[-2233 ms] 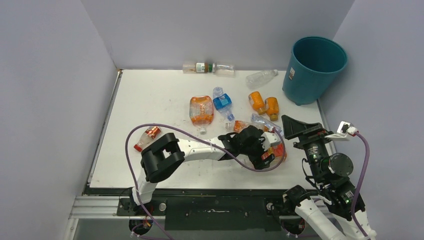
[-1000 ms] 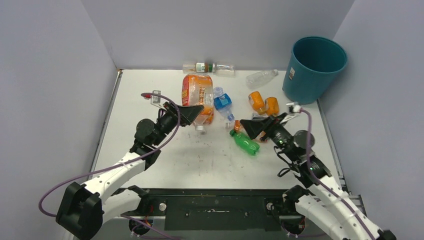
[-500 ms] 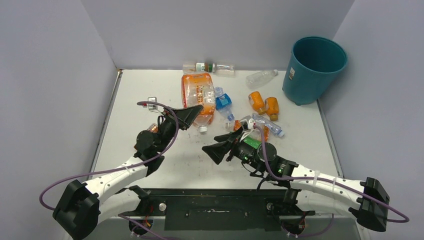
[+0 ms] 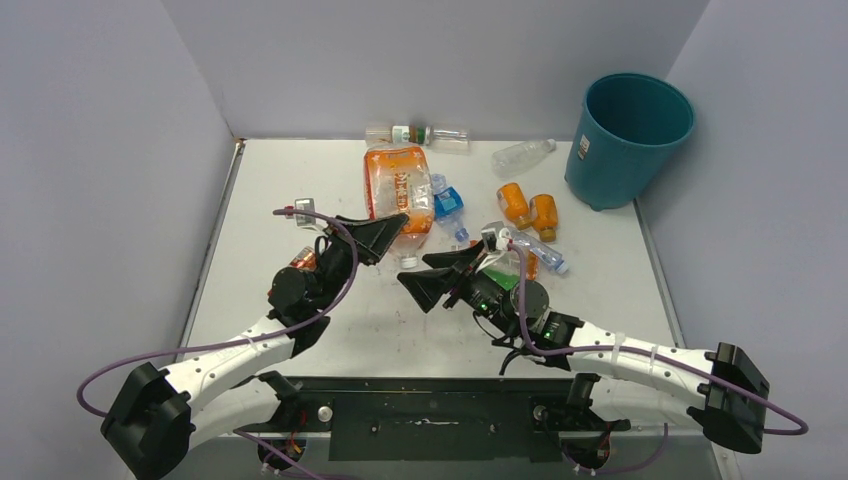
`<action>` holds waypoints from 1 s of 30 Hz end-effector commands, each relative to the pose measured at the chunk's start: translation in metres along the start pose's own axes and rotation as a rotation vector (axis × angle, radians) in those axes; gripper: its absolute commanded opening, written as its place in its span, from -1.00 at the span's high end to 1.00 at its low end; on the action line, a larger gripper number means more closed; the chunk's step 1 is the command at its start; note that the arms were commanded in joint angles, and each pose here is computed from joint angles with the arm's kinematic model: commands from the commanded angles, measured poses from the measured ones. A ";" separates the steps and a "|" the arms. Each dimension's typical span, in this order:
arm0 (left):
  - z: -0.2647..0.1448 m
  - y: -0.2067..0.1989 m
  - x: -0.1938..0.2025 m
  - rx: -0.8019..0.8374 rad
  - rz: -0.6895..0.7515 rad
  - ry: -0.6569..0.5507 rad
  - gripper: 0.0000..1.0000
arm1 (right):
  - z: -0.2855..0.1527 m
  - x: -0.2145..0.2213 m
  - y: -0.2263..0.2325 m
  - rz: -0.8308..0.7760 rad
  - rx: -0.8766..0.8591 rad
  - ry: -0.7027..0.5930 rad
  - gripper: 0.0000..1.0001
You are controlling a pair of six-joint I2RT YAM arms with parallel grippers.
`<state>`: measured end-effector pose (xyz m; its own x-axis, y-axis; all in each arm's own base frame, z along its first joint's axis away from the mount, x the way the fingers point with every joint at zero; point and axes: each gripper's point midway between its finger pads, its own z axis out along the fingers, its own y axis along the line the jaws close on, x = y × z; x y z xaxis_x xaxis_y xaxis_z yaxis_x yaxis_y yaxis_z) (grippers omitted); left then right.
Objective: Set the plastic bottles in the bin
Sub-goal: Pick up the plastic bottle at the center of the board.
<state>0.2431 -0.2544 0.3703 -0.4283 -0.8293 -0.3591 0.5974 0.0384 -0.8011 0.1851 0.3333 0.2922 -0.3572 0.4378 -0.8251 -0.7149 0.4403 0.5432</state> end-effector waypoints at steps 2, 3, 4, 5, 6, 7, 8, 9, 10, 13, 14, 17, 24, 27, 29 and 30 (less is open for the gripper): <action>-0.003 -0.019 -0.006 0.066 0.034 -0.020 1.00 | 0.010 -0.045 0.025 0.013 -0.062 -0.140 -0.71; -0.004 -0.017 -0.005 0.063 0.035 -0.020 1.00 | 0.011 -0.046 0.027 0.015 -0.066 -0.140 -0.70; -0.005 -0.016 -0.005 0.062 0.035 -0.020 1.00 | 0.012 -0.046 0.028 0.014 -0.069 -0.138 -0.70; -0.005 -0.016 -0.005 0.060 0.035 -0.019 1.00 | 0.014 -0.046 0.030 0.015 -0.073 -0.136 -0.69; -0.005 -0.015 -0.004 0.060 0.036 -0.016 1.00 | 0.016 -0.047 0.031 0.015 -0.078 -0.134 -0.66; -0.005 -0.015 -0.002 0.062 0.037 -0.009 1.00 | 0.018 -0.045 0.032 0.017 -0.079 -0.129 -0.61; -0.005 -0.016 -0.002 0.066 0.040 -0.004 1.00 | 0.020 -0.044 0.032 0.021 -0.080 -0.123 -0.52; -0.004 -0.016 -0.002 0.065 0.043 -0.002 1.00 | 0.023 -0.042 0.033 0.025 -0.081 -0.113 -0.34; -0.004 -0.016 -0.001 0.064 0.051 0.000 1.00 | 0.025 -0.040 0.034 0.029 -0.085 -0.103 -0.13; -0.004 -0.019 0.007 0.069 0.099 0.050 1.00 | 0.029 -0.033 0.035 0.043 -0.093 -0.072 0.23; -0.003 -0.019 0.009 0.065 0.112 0.064 1.00 | 0.030 -0.031 0.035 0.046 -0.096 -0.064 0.36; -0.006 -0.022 0.010 0.065 0.179 0.096 -0.11 | 0.026 -0.032 0.032 0.054 -0.083 -0.042 0.87; -0.034 -0.028 -0.042 -0.065 0.610 -0.003 -0.92 | -0.020 -0.050 -0.014 0.014 0.131 0.115 0.89; -0.045 -0.032 -0.047 -0.050 0.922 0.066 -0.92 | -0.048 -0.056 -0.034 -0.015 0.244 0.239 0.89; -0.049 -0.029 -0.037 -0.015 1.116 0.193 -0.92 | -0.061 -0.057 -0.038 -0.019 0.295 0.324 0.89; -0.051 -0.026 -0.030 0.010 1.211 0.260 -0.92 | -0.066 -0.054 -0.040 -0.013 0.320 0.372 0.90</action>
<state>0.2073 -0.1978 0.3939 0.0534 -0.5621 -0.8254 0.7257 0.5896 -0.3545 0.2166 0.2631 0.3283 -0.4404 0.3403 -0.8308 -0.5673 0.6118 0.5513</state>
